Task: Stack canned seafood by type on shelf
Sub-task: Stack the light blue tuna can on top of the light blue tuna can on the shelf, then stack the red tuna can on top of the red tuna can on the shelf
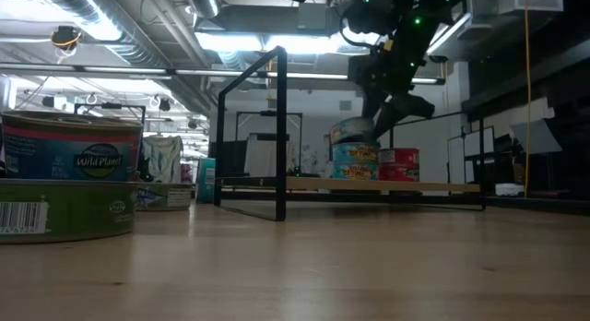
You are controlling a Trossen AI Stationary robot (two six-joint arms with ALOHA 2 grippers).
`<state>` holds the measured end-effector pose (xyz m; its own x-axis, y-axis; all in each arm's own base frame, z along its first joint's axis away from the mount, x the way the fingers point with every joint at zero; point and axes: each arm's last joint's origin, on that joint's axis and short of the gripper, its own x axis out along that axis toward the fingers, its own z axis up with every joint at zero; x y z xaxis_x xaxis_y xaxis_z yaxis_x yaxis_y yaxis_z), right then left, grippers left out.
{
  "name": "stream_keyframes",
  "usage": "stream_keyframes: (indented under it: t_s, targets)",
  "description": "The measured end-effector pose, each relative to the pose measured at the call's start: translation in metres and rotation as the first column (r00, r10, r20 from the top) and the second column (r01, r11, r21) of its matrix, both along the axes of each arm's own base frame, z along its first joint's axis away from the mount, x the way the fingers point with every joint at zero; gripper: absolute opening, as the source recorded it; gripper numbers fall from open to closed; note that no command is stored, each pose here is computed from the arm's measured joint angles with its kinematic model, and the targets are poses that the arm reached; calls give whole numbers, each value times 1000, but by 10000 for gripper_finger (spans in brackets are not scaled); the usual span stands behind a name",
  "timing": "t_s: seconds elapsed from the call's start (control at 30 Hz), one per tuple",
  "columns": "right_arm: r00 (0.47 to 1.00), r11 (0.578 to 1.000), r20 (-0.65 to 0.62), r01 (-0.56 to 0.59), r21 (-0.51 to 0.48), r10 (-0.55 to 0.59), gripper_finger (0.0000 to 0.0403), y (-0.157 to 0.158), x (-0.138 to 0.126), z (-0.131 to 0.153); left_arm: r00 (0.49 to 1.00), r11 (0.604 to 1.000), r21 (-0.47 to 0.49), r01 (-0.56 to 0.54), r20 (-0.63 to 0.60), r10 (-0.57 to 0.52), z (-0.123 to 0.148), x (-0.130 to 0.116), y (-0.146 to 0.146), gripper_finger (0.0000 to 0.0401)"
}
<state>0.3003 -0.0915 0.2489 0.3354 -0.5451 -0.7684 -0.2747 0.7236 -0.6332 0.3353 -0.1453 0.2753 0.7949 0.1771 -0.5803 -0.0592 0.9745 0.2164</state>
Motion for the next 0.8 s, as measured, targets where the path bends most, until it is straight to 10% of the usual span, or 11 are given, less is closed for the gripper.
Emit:
stream_keyframes:
  t_s: [0.63, 0.8]
  targets:
    - [994, 998, -104, 27, -54, -32, 204, 16, -12, 4, 1000, 998, -57, -3, 26, 4, 8, -8, -7, 133]
    - [997, 998, -57, 42, -51, -45, 204, 37, -16, 12, 997, 975, -217, -35, 52, 48, 24, -25, -13, 133]
